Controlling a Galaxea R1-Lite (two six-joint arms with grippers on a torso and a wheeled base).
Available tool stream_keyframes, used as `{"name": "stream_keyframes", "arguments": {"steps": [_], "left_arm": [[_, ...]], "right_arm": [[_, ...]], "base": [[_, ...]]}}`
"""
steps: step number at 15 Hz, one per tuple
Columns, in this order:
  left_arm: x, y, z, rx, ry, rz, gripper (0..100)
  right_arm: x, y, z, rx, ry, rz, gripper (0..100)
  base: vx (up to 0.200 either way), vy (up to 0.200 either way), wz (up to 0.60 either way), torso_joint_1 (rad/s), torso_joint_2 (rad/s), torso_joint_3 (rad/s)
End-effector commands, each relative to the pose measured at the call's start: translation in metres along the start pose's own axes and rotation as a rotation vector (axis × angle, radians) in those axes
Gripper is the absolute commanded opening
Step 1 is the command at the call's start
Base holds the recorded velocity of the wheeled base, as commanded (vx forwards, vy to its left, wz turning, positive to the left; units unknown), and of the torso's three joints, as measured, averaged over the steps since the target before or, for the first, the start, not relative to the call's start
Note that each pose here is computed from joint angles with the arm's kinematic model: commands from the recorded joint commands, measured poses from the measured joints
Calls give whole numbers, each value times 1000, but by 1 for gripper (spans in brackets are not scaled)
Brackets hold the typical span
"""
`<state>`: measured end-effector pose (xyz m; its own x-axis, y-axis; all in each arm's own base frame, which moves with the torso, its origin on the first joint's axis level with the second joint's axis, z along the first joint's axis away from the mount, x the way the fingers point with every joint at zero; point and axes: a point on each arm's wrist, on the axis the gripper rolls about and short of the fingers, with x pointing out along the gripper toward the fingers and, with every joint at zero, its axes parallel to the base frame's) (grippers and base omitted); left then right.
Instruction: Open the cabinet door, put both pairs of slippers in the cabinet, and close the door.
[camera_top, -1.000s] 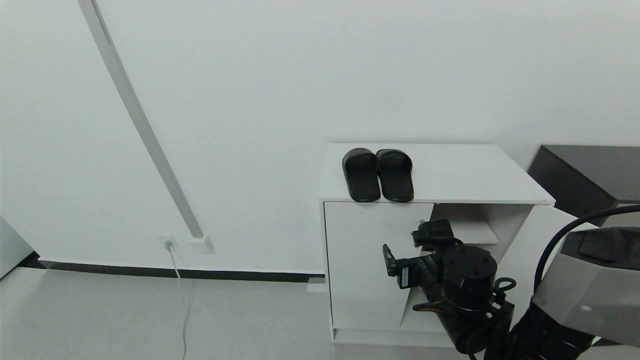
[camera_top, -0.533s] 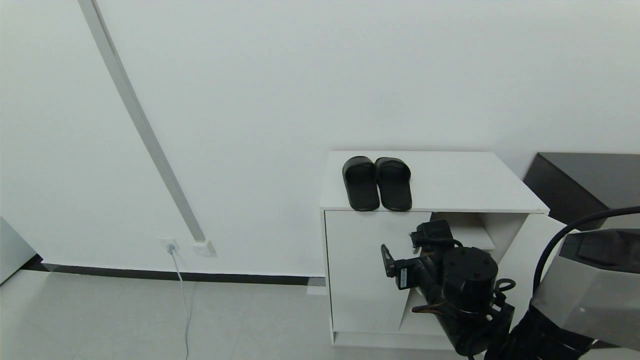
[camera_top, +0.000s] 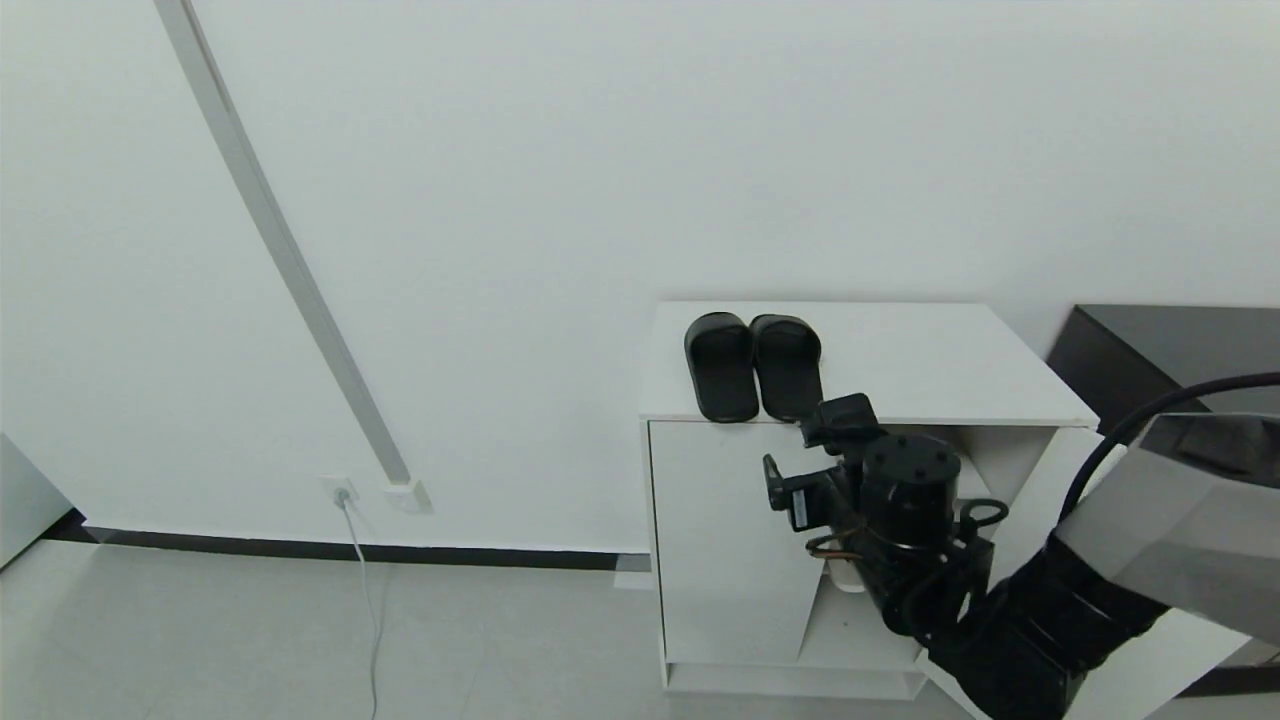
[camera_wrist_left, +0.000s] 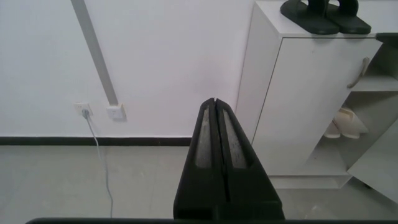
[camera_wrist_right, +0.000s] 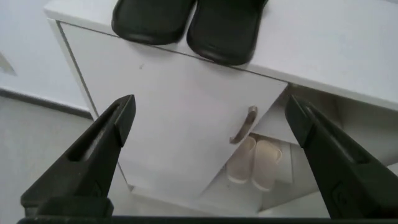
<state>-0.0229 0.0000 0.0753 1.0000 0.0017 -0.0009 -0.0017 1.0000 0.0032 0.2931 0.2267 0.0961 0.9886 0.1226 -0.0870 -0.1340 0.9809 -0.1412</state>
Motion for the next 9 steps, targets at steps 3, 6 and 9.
{"name": "stream_keyframes", "arguments": {"steps": [3,6,9], "left_arm": [[0,0,0,-2,1,1,0],[0,0,0,-2,-1,0,0],[0,0,0,0,-1,-3,0]], "right_arm": [[16,-1,68,136,2,-11,100],[21,2,73,182,83,-10,100],[20,4,70,203,102,22,100]], "base": [[0,0,0,0,0,0],[0,0,0,0,0,0],[67,0,0,1,-1,1]]}}
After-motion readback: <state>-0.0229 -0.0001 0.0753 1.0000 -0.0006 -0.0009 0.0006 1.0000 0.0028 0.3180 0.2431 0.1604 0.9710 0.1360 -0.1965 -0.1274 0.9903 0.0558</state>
